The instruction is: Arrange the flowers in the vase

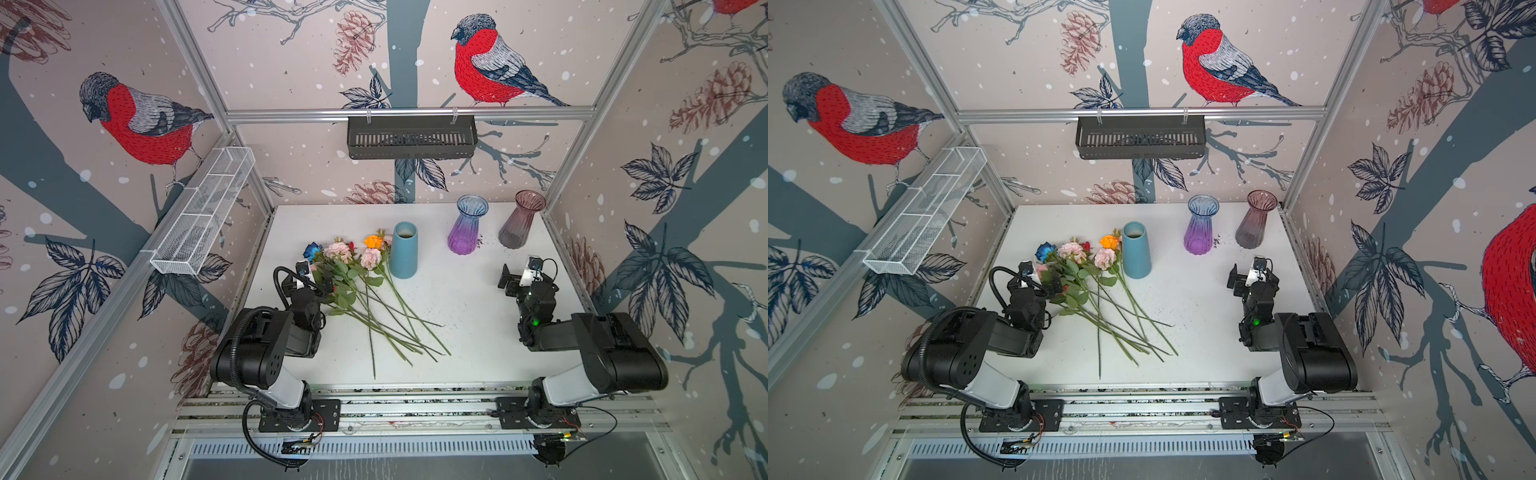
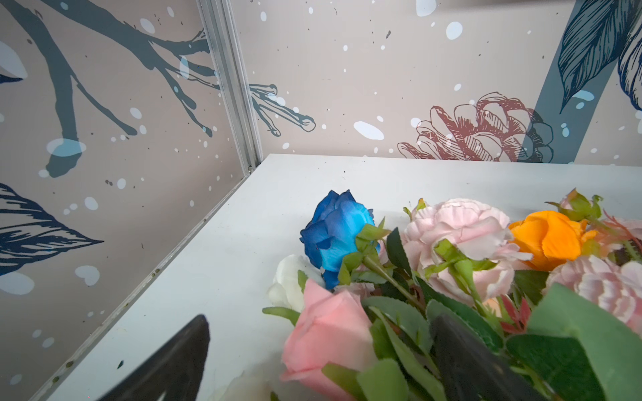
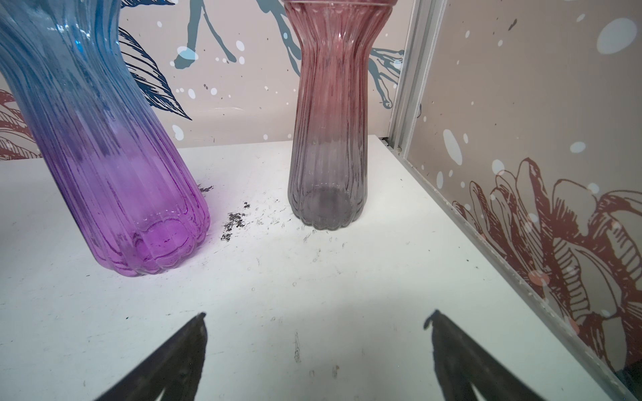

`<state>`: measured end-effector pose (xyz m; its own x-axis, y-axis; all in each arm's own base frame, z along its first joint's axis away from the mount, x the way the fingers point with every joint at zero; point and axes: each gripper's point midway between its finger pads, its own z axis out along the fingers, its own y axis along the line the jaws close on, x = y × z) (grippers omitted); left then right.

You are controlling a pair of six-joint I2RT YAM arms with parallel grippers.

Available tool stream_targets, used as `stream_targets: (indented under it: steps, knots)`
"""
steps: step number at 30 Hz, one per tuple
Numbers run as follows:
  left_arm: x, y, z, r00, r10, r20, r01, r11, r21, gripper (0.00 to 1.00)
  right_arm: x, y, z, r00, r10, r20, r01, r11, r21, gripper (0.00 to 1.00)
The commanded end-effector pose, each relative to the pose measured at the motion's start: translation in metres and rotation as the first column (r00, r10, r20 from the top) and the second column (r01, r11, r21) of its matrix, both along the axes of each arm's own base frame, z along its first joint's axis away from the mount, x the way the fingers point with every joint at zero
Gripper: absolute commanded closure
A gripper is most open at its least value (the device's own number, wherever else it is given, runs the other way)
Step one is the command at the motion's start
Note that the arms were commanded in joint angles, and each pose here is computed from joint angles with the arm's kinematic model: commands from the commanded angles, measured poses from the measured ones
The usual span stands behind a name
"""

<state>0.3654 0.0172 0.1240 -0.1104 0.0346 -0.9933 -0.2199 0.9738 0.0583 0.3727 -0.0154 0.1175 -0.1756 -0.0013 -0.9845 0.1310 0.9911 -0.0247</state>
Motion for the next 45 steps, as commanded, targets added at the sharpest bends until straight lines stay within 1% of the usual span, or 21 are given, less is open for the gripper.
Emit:
stream_targets:
  steps: [1, 3, 6, 8, 10, 11, 13, 14, 16, 17, 19, 20, 22, 24, 26, 29, 33, 36, 38, 42, 45]
  knots:
    - [-0.020, 0.011, 0.023, 0.986, 0.106, 0.126, -0.106, 0.994, -0.001, 0.01, 0.000, 0.001, 0.009, 0.999, -0.001, 0.034, 0.001, 1.000, -0.002, 0.00]
    - [-0.038, 0.002, 0.034, 0.979, 0.060, 0.193, -0.065, 0.998, 0.023, 0.01, -0.006, 0.005, 0.012, 0.998, -0.003, 0.055, 0.005, 1.000, -0.024, 0.00]
    - [-0.057, 0.004, 0.059, 0.951, 0.166, 0.260, -0.186, 0.981, 0.056, 0.01, -0.027, 0.010, 0.026, 0.990, -0.008, 0.142, 0.017, 0.998, -0.057, 0.00]
    - [-0.067, -0.006, 0.079, 0.938, 0.173, 0.301, -0.208, 0.974, 0.088, 0.01, -0.035, 0.014, 0.045, 0.980, -0.027, 0.197, 0.049, 0.993, -0.104, 0.00]
    - [-0.077, -0.015, 0.099, 0.921, 0.150, 0.360, -0.181, 0.982, 0.051, 0.01, -0.031, 0.031, 0.054, 0.987, -0.037, 0.156, 0.066, 0.981, -0.180, 0.00]
    - [-0.082, -0.026, 0.108, 0.916, 0.105, 0.387, -0.134, 0.990, 0.049, 0.01, -0.027, 0.038, 0.066, 0.986, -0.054, 0.158, 0.083, 0.980, -0.180, 0.00]
    - [-0.090, -0.051, 0.122, 0.910, 0.007, 0.414, -0.029, 0.999, 0.046, 0.01, -0.020, 0.041, 0.091, 0.980, -0.134, 0.145, 0.142, 0.989, -0.045, 0.00]
    - [-0.090, -0.070, 0.122, 0.917, -0.061, 0.394, 0.045, 0.998, 0.050, 0.01, -0.012, 0.051, 0.095, 0.993, -0.089, 0.071, 0.089, 0.996, 0.005, 0.00]
    - [-0.085, -0.113, 0.118, 0.921, -0.239, 0.308, 0.229, 0.971, 0.068, 0.01, -0.005, 0.066, 0.109, 1.000, 0.009, 0.022, -0.011, 0.993, 0.120, 0.00]
    - [-0.082, -0.131, 0.111, 0.921, -0.306, 0.241, 0.306, 0.951, 0.039, 0.01, -0.006, 0.070, 0.113, 0.999, 0.033, 0.010, -0.034, 0.979, 0.203, 0.00]
    - [-0.082, -0.136, 0.107, 0.923, -0.318, 0.215, 0.338, 0.939, -0.065, 0.01, -0.015, 0.062, 0.111, 1.000, -0.005, -0.015, 0.010, 0.926, 0.378, 0.00]
    - [-0.084, -0.135, 0.105, 0.924, -0.315, 0.219, 0.340, 0.936, -0.091, 0.01, -0.021, 0.062, 0.110, 1.000, 0.013, -0.021, -0.003, 0.896, 0.445, 0.00]
    - [-0.087, -0.127, 0.107, 0.925, -0.288, 0.247, 0.326, 0.937, -0.128, 0.01, -0.030, 0.076, 0.123, 0.983, 0.178, 0.046, -0.179, 0.867, 0.466, 0.01]
    - [-0.091, -0.129, 0.108, 0.918, -0.307, 0.252, 0.348, 0.927, -0.138, 0.02, -0.040, 0.081, 0.137, 0.964, 0.237, 0.118, -0.265, 0.844, 0.466, 0.01]
    - [-0.094, -0.130, 0.103, 0.910, -0.318, 0.265, 0.371, 0.910, -0.185, 0.02, -0.042, 0.071, 0.137, 0.979, 0.183, 0.087, -0.203, 0.859, 0.471, 0.01]
    - [-0.094, -0.133, 0.094, 0.904, -0.335, 0.265, 0.393, 0.896, -0.208, 0.02, -0.029, 0.053, 0.132, 0.993, 0.104, -0.047, -0.069, 0.878, 0.473, 0.01]
    - [-0.087, -0.133, 0.092, 0.920, -0.319, 0.229, 0.365, 0.910, -0.197, 0.02, 0.000, 0.028, 0.146, 0.983, 0.040, -0.182, 0.051, 0.880, 0.472, 0.00]
    - [-0.086, -0.125, 0.088, 0.935, -0.272, 0.227, 0.322, 0.920, -0.223, 0.02, 0.027, -0.003, 0.167, 0.967, -0.077, -0.241, 0.181, 0.876, 0.446, 0.00]
    - [-0.086, -0.128, 0.087, 0.930, -0.293, 0.222, 0.341, 0.913, -0.225, 0.02, 0.047, -0.023, 0.171, 0.946, -0.147, -0.288, 0.266, 0.861, 0.434, 0.00]
    - [-0.082, -0.139, 0.085, 0.925, -0.332, 0.185, 0.366, 0.910, -0.196, 0.02, 0.089, -0.038, 0.161, 0.935, -0.127, -0.330, 0.273, 0.852, 0.446, 0.01]
    - [-0.077, -0.148, 0.083, 0.920, -0.360, 0.157, 0.386, 0.903, -0.190, 0.02, 0.113, -0.058, 0.139, 0.898, -0.148, -0.413, 0.343, 0.825, 0.450, 0.00]
